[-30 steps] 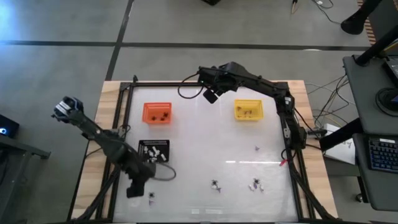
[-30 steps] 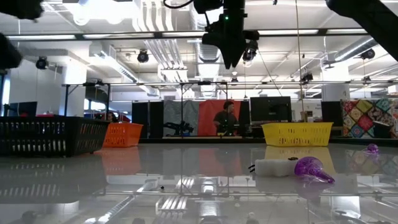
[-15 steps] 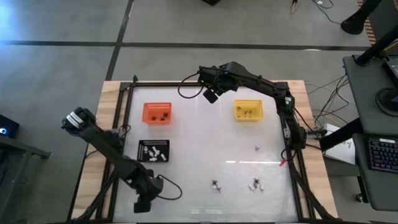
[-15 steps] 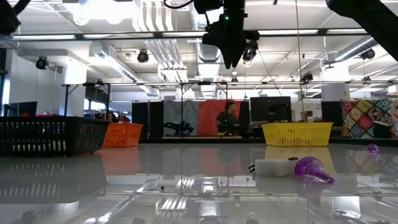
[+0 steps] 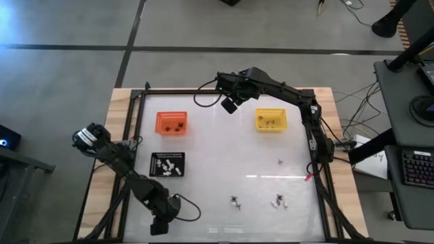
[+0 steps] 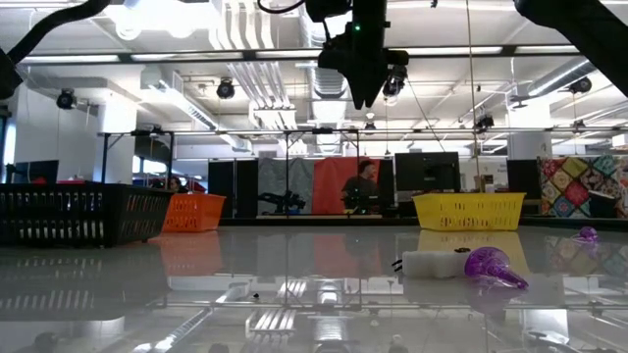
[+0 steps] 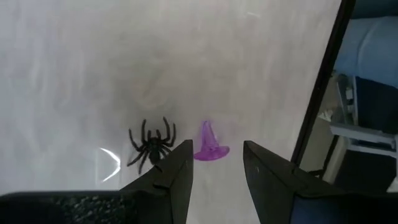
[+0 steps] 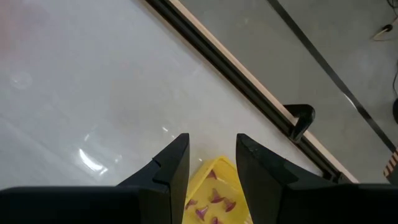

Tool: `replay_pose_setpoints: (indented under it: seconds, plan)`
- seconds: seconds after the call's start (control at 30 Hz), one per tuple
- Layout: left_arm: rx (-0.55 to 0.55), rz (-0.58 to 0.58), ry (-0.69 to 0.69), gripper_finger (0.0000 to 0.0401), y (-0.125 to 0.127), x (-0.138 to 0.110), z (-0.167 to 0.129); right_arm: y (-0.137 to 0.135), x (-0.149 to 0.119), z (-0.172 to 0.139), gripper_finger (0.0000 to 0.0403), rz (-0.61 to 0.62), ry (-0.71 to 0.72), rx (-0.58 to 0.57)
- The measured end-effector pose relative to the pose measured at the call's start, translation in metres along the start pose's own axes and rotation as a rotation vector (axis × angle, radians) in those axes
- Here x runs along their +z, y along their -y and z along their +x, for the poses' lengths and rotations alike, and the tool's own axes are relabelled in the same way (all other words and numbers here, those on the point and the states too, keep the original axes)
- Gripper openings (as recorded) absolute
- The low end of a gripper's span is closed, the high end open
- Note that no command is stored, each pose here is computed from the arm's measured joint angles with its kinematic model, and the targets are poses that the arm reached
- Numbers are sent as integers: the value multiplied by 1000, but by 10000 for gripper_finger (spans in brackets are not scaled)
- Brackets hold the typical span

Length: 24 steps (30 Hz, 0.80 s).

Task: Sort Halloween decoration
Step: Put the violet witch hat into the yellow bin

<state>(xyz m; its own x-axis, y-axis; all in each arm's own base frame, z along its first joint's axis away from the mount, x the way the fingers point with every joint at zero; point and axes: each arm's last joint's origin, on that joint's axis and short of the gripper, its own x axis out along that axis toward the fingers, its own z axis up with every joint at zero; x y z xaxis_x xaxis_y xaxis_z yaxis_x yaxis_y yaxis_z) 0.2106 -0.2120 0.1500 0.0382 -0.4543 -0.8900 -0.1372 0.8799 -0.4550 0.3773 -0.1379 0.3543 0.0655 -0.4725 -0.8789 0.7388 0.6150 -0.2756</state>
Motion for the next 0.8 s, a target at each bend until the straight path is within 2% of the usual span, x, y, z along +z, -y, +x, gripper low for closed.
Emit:
replay_pose_setpoints:
  seconds: [0.43, 0.8]
  plan:
    - [-5, -8, 8, 123, 1, -1, 1, 0, 0, 0, 121, -4, 0, -1]
    - [17, -28, -51, 123, -4, 2, 20, 0, 0, 0, 121, -4, 1, -2]
